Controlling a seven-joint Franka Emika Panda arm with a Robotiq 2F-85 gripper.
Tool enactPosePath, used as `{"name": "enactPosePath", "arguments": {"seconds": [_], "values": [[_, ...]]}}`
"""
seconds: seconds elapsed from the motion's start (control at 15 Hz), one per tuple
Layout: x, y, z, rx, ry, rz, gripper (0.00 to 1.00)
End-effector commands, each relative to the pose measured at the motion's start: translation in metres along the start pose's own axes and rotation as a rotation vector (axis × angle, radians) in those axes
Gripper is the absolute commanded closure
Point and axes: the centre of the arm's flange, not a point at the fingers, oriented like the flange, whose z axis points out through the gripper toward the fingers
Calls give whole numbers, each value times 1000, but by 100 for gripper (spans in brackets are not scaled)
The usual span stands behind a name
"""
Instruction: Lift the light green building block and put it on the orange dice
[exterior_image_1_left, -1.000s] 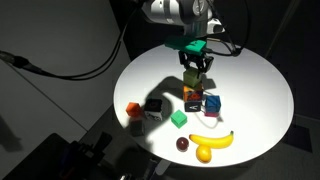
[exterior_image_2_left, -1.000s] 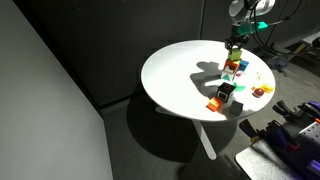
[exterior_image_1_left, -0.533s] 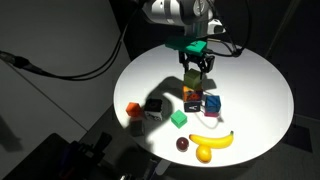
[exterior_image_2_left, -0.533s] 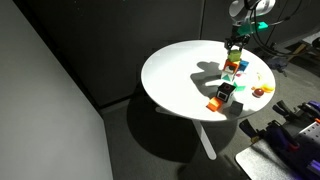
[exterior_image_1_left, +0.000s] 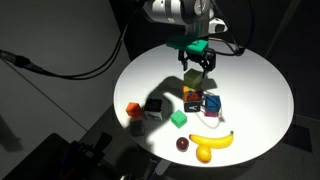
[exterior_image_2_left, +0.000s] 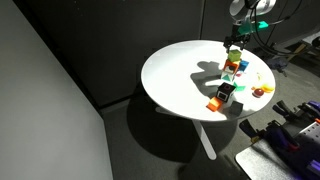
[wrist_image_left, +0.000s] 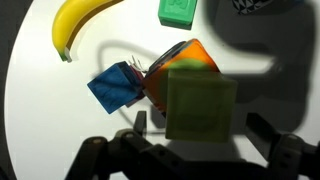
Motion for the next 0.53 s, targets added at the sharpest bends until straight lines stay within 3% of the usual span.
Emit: {"name": "enactPosePath", "arguments": {"seconds": [0.0,0.47], "values": [[2,3,-19,62,13,-23,0],[-3,-2,-47,64,44,-44,0]]}}
